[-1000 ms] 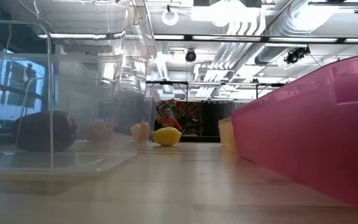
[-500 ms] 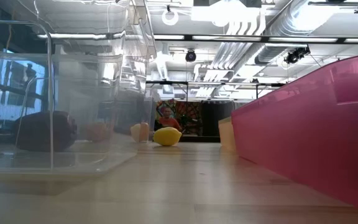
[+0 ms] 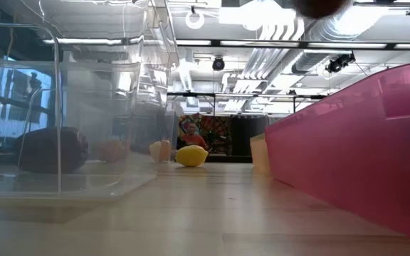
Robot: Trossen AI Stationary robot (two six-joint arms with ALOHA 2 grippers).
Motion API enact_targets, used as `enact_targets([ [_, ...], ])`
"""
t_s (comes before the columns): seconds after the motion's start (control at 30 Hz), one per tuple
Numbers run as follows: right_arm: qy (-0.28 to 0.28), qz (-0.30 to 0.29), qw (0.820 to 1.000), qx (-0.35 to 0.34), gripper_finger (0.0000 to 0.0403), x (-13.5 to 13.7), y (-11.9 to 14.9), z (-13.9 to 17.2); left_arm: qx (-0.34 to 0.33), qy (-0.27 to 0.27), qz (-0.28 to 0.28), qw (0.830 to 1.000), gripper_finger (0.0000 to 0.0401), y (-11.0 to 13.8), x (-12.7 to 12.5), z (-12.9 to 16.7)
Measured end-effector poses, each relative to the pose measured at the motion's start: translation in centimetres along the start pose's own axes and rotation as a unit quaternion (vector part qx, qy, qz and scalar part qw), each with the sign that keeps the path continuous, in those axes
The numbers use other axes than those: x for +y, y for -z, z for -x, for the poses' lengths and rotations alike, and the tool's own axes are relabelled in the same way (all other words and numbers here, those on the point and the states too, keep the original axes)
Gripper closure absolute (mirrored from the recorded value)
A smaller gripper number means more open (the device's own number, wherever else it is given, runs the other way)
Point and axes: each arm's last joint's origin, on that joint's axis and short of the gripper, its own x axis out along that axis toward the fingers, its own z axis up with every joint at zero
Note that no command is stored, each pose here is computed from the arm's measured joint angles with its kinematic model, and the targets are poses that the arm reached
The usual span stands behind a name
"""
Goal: Sort produce into baskets
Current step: Put the red apple into the bottom transparent bin
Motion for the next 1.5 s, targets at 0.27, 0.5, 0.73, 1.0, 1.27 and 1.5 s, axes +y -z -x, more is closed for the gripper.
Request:
enact_targets([
  [0.27, -0.124, 0.057, 0.967, -0.216, 0.0086, -1.4, -8.4, -4.2, 0.02, 0.001, -0.004, 1.0, 0.0004, -1.1, 0.2, 2.2],
  [0.5, -0.182, 0.068, 0.934, -0.299, 0.0079, -0.8, -10.6, -5.9, 0.044, -0.034, -0.017, 0.998, 0.0004, -0.9, 0.3, 4.5],
  [0.73, -0.176, 0.027, 0.935, -0.308, 0.0051, -1.8, -11.4, -6.1, 0.064, -0.058, -0.025, 0.996, 0.0004, 0.1, 0.2, 5.0],
  [1.0, -0.182, -0.016, 0.933, -0.311, 0.0044, -2.7, -12.1, -6.2, 0.073, -0.052, -0.028, 0.996, 0.0004, 0.4, -0.1, 5.0],
  [1.27, -0.209, -0.011, 0.926, -0.314, 0.0041, -2.5, -12.3, -6.5, 0.066, -0.06, -0.041, 0.995, 0.0004, 0.3, 0.0, 5.0],
  [1.5, -0.211, -0.029, 0.933, -0.292, 0.0006, -2.1, -11.9, -9.6, 0.061, -0.064, -0.042, 0.995, 0.0004, 0.1, 0.1, 5.1],
])
